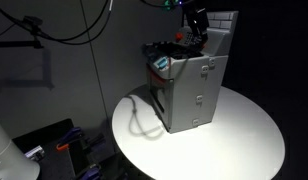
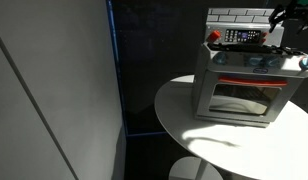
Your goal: Push the bottom right orange button
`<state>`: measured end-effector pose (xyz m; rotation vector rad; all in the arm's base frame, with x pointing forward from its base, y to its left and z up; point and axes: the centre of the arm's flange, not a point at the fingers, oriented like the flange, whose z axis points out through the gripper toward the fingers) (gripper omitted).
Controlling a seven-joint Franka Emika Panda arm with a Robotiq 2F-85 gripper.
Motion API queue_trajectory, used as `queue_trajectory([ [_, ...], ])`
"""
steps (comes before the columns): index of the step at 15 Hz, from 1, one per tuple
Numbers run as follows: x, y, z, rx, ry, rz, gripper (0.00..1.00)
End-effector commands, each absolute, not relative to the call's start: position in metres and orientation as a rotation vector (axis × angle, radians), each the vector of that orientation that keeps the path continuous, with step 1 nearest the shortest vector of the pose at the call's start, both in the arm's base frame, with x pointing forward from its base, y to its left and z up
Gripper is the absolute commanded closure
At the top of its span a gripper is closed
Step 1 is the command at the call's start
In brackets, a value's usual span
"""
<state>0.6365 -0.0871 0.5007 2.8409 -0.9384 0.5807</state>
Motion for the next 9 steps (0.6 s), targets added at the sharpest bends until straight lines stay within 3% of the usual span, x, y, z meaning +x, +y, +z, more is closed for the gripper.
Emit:
queue_trajectory([
  [1, 0.643, -0.092, 0.499, 2.837, -0.955, 0.563, 0.00],
  [9, 0.648, -0.096, 0.489, 2.830, -0.975, 0.536, 0.00],
])
